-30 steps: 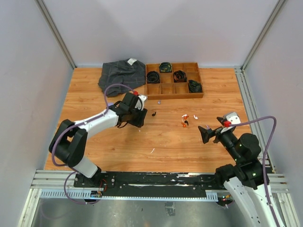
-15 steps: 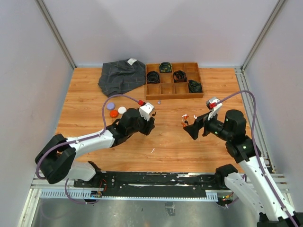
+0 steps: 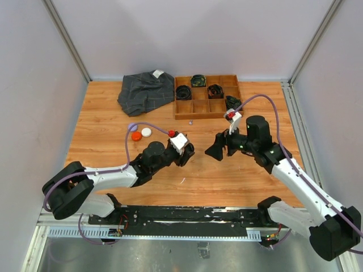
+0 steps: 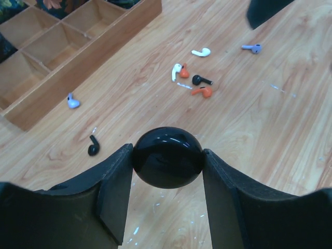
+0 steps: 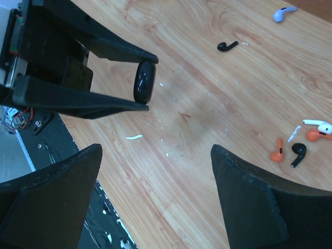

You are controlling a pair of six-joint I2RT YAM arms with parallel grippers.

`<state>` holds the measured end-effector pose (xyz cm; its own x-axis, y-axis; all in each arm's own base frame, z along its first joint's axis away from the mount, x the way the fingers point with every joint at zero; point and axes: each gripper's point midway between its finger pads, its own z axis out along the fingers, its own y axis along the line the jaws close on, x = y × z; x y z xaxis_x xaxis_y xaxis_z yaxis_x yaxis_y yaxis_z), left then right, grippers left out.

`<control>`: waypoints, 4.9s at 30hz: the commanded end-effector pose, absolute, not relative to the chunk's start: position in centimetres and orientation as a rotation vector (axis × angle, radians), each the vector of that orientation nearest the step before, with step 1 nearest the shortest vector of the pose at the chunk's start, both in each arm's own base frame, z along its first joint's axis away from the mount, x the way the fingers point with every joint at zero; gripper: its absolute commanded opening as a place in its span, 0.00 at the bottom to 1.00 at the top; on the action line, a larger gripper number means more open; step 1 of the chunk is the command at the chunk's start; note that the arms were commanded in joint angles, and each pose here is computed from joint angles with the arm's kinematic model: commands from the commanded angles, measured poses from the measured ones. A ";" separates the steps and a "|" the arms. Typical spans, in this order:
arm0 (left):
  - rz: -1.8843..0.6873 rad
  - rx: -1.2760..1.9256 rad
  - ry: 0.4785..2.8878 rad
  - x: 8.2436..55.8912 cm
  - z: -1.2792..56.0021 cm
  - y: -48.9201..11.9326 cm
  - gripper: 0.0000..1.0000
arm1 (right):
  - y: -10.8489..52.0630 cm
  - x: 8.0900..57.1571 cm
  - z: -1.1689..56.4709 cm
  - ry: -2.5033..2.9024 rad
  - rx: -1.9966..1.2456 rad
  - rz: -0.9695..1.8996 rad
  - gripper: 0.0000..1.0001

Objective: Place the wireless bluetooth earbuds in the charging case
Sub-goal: Pick up the charging case at the center of the board, then open the charging case.

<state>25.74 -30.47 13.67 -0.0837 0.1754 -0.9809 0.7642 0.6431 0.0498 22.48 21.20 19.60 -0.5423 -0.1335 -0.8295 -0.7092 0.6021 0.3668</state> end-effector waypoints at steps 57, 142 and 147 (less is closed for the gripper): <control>-0.740 0.818 1.363 22.4 18.1 -33.3 0.61 | 27.1 22.9 17.5 2.163 -0.867 0.839 0.08; -1.173 0.859 1.177 17.6 20.9 -28.5 0.00 | 30.0 19.0 21.5 1.622 -1.386 0.730 0.82; -1.208 0.907 1.168 16.8 20.6 -28.8 0.00 | 29.7 20.1 21.7 1.626 -1.339 0.673 0.83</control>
